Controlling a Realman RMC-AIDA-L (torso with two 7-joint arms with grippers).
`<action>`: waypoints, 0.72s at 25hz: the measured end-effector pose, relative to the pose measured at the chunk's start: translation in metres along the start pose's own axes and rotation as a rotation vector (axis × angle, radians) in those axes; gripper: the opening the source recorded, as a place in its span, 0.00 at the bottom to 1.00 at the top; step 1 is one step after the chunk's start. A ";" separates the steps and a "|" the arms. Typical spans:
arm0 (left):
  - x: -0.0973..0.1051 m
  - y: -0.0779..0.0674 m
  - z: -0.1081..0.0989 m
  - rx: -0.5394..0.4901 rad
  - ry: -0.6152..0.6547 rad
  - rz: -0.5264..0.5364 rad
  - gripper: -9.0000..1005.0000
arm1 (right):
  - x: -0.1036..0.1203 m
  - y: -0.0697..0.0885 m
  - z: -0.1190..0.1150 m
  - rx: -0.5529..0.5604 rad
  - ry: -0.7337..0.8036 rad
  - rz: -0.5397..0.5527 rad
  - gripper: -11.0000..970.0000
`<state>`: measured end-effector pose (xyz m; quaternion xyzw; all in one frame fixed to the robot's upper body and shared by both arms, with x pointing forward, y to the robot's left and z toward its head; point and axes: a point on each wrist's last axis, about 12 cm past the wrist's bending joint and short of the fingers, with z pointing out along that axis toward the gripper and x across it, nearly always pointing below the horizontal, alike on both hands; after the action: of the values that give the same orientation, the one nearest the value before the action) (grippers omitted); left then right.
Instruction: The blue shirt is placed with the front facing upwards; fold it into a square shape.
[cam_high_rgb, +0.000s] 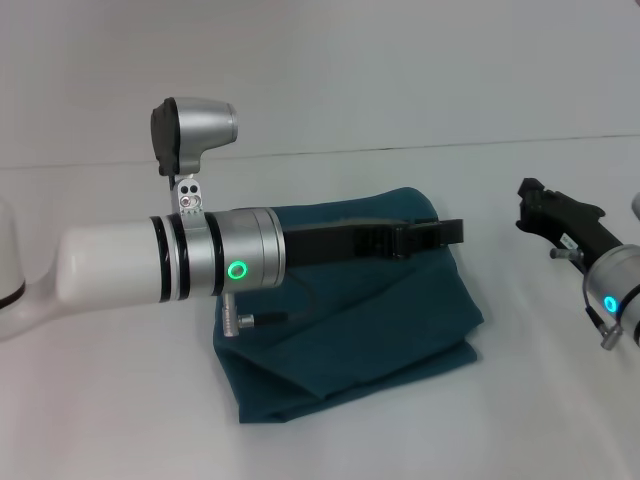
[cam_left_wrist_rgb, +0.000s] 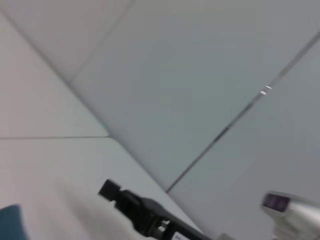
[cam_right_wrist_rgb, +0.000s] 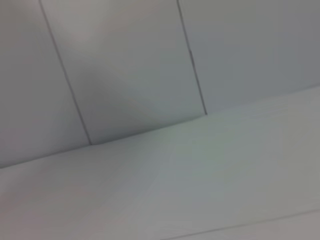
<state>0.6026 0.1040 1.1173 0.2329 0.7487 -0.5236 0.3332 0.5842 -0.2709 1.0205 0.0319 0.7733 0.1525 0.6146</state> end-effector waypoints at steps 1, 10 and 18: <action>-0.001 -0.001 0.000 0.008 0.001 0.013 0.22 | 0.000 -0.003 -0.001 0.007 0.003 0.009 0.17; 0.014 0.023 -0.020 -0.198 -0.056 0.242 0.54 | -0.007 -0.030 -0.020 -0.027 -0.022 0.053 0.18; 0.023 0.016 -0.009 -0.239 -0.015 0.360 0.72 | -0.032 -0.038 -0.040 -0.348 0.068 -0.028 0.18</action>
<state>0.5962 0.1183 1.0920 0.3180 0.7492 -0.3649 0.4521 0.5585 -0.3221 1.0484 -0.0908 0.7561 0.2765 0.5862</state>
